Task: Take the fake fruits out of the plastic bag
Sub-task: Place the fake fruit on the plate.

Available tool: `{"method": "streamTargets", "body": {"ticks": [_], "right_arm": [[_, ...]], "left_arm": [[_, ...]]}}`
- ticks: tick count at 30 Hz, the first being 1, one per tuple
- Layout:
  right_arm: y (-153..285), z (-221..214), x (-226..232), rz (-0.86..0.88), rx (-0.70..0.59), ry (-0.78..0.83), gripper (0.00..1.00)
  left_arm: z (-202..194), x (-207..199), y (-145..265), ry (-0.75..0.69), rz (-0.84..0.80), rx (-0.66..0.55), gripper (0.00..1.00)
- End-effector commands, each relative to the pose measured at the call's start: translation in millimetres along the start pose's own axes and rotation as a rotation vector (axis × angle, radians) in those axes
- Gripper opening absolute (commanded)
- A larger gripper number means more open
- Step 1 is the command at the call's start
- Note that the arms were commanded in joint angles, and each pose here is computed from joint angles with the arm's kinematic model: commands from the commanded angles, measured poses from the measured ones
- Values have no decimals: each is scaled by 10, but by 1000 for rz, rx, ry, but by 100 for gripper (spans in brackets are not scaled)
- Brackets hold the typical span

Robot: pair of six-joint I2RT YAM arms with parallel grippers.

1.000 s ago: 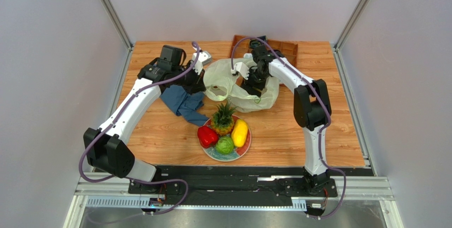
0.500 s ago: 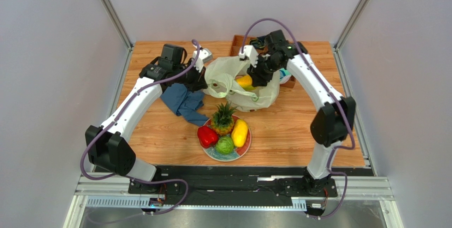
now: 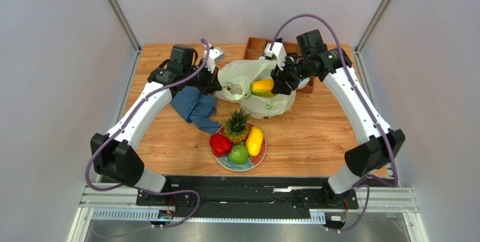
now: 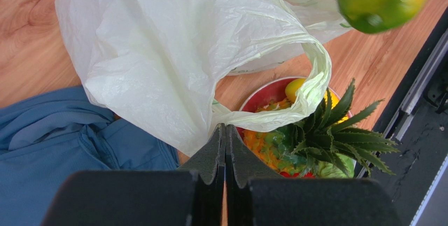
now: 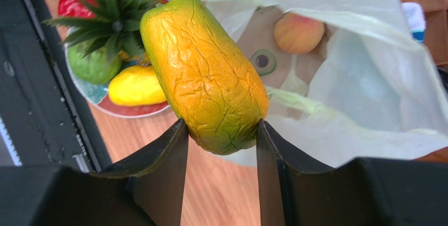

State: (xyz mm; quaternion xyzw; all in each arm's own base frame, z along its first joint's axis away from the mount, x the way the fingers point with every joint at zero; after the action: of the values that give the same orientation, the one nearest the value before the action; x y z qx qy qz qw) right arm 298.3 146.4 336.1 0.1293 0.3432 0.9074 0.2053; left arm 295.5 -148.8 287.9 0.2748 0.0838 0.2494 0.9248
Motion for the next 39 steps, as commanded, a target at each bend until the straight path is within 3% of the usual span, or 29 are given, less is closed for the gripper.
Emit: {"method": "streamTargets", "body": {"ticks": [1, 5, 11, 17, 22, 39], "right_arm": [[335, -235, 531, 63, 30, 83, 26], [210, -684, 803, 141, 163, 207, 26], [-76, -1030, 1008, 204, 229, 392, 27], [-540, -1070, 955, 263, 279, 488, 26], [-711, -1072, 878, 281, 298, 576, 26], [-1230, -1143, 774, 367, 325, 659, 31]], "left_arm": [[176, 13, 88, -7, 28, -78, 0], [194, 19, 89, -10, 30, -84, 0], [213, -13, 161, -21, 45, -95, 0], [180, -90, 270, -43, 57, -103, 0], [129, -122, 323, -61, 75, -96, 0], [84, -49, 280, -77, 96, -53, 0]]}}
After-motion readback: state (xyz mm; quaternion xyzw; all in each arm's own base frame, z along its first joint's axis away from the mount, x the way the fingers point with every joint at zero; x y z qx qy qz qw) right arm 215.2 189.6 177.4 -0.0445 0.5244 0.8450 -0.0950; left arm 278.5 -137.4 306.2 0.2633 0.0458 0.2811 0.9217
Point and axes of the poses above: each gripper's point midway between its finger pads, its own y axis back along the fingers, its own x axis along the line the jaws close on, z = x × y, the point moved 9 cm from there along y, back along the fingers, and after that the axes turned 10 degrees about -y, right-handed, at the moved point
